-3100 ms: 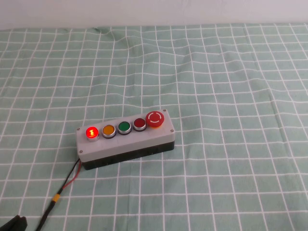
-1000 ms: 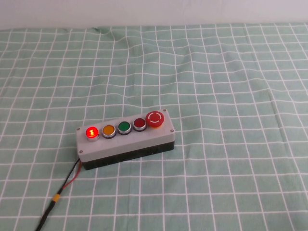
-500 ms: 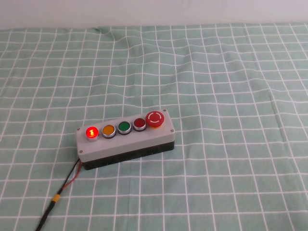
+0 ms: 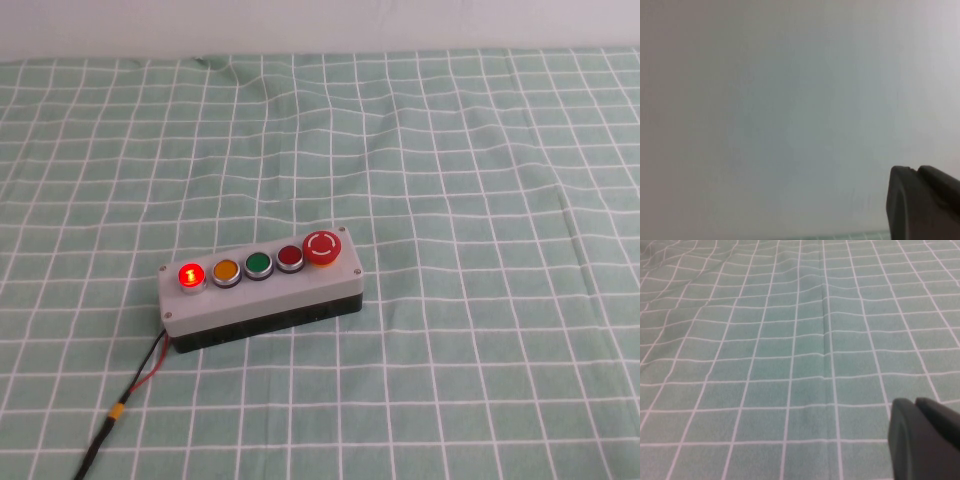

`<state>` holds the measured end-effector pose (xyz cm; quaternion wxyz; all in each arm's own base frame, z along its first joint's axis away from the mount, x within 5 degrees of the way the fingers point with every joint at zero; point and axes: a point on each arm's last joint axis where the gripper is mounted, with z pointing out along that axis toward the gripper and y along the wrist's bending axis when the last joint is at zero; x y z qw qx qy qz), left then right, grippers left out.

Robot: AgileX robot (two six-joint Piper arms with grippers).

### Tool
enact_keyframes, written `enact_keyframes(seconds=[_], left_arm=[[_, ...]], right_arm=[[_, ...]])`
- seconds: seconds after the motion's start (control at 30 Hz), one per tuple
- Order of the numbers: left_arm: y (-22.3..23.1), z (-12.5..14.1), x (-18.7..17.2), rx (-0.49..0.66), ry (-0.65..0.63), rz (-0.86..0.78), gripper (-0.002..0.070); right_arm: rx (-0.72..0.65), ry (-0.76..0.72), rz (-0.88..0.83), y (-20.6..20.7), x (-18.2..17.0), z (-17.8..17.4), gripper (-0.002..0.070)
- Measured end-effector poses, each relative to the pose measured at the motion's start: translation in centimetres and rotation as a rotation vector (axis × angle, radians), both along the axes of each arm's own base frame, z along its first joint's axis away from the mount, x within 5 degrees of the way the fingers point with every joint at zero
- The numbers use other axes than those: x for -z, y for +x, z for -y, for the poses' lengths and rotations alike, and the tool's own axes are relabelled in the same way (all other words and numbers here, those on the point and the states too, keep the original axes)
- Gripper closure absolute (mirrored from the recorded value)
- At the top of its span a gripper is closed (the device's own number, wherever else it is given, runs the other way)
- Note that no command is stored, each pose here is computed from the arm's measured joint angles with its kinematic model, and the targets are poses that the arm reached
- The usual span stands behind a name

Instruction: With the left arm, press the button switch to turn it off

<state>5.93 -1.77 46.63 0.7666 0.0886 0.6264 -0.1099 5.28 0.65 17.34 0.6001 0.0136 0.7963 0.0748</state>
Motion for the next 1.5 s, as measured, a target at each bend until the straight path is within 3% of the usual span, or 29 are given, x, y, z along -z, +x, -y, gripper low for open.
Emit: enact_keyframes(seconds=[0.2, 0.73, 1.07, 1.5], left_arm=[[3.9, 1.2, 1.7, 0.011, 0.038, -0.191, 0.0678], [16.8, 5.3, 5.8, 0.066, 0.215, -0.948, 0.0678], [22.9, 7.1, 11.4, 0.077, 0.261, -1.198, 0.0678], [26.3, 8.4, 17.2, 0.096, 0.267, -1.386, 0.0678]], right_arm=[[0.000, 0.000, 0.000, 0.0, 0.0, 0.0, 0.0692], [0.000, 0.000, 0.000, 0.0, 0.0, 0.0, 0.0692], [0.000, 0.000, 0.000, 0.0, 0.0, 0.0, 0.0692], [0.000, 0.000, 0.000, 0.0, 0.0, 0.0, 0.0692]])
